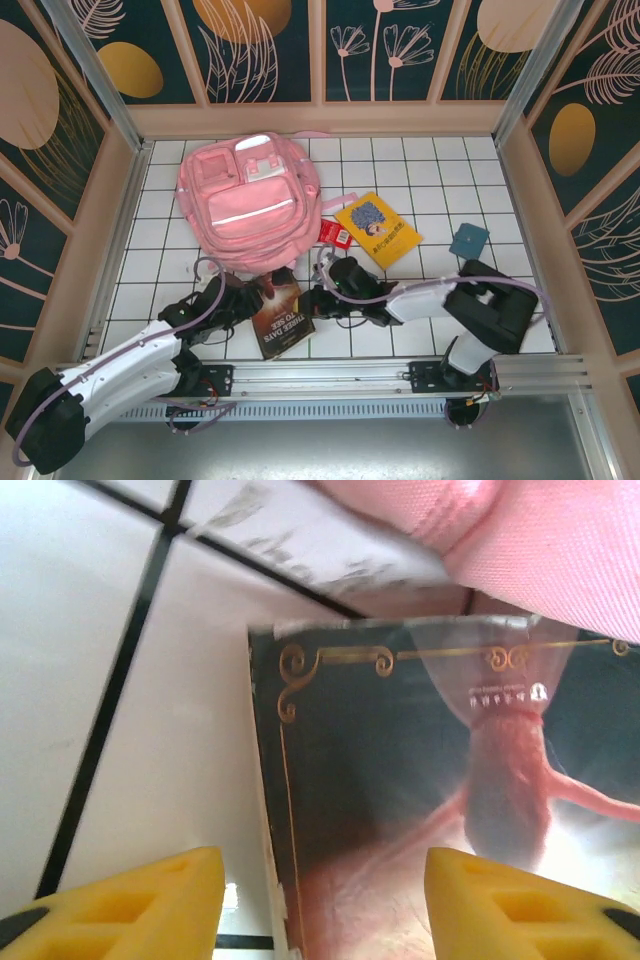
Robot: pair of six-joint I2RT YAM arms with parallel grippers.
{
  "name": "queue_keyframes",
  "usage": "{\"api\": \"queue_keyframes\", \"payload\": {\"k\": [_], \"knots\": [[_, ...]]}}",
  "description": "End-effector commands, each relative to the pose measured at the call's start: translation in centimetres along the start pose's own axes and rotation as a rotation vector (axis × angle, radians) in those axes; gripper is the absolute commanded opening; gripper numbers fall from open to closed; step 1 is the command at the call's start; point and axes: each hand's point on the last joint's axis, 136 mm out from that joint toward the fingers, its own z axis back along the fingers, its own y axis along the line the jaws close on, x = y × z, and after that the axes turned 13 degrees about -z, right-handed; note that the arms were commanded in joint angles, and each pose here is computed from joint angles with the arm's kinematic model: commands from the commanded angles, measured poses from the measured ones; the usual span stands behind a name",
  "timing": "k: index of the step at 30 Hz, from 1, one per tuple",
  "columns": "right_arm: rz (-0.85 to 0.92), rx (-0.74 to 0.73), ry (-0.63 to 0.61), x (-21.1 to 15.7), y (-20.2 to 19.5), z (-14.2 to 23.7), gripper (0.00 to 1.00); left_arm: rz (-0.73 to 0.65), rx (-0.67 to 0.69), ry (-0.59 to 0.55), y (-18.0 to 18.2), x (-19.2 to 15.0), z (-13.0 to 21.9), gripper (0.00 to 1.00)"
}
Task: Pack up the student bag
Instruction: Pick up the book from the bottom-center of the table, then open the student bag at the top-left of the table.
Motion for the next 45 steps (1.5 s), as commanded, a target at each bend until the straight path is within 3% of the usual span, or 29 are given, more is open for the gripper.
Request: {"api": "queue_keyframes", "payload": {"k": [1,9,16,26,35,41,45], "knots": [[0.087,0.123,-0.130,2.3,4.4,4.1,0.00,-0.030,-0.016,-0.028,-1.3,1.4,1.1,0.62],[0.085,0.112,-0.307,4.6,3.8,11.4,0.00,-0.099,0.008,-0.073,-2.7,3.8,2.8,0.61],[0.098,0.131,-0.385,6.4,3.8,14.3,0.00,-0.278,0.074,-0.142,-5.7,8.4,4.2,0.56],[0.103,0.126,-0.528,9.1,3.5,18.2,0.00,-0.544,0.144,-0.129,-11.6,13.9,0.8,0.45],[0.090,0.154,-0.546,9.5,2.5,19.5,0.00,-0.751,0.199,-0.002,-12.5,13.4,-4.0,0.40],[0.070,0.172,-0.542,9.4,1.9,19.6,0.00,-0.836,0.232,0.042,-12.1,12.7,-5.8,0.50],[0.063,0.179,-0.534,9.2,1.7,19.5,0.00,-0.862,0.287,0.052,-11.3,12.7,-6.8,0.49]]}}
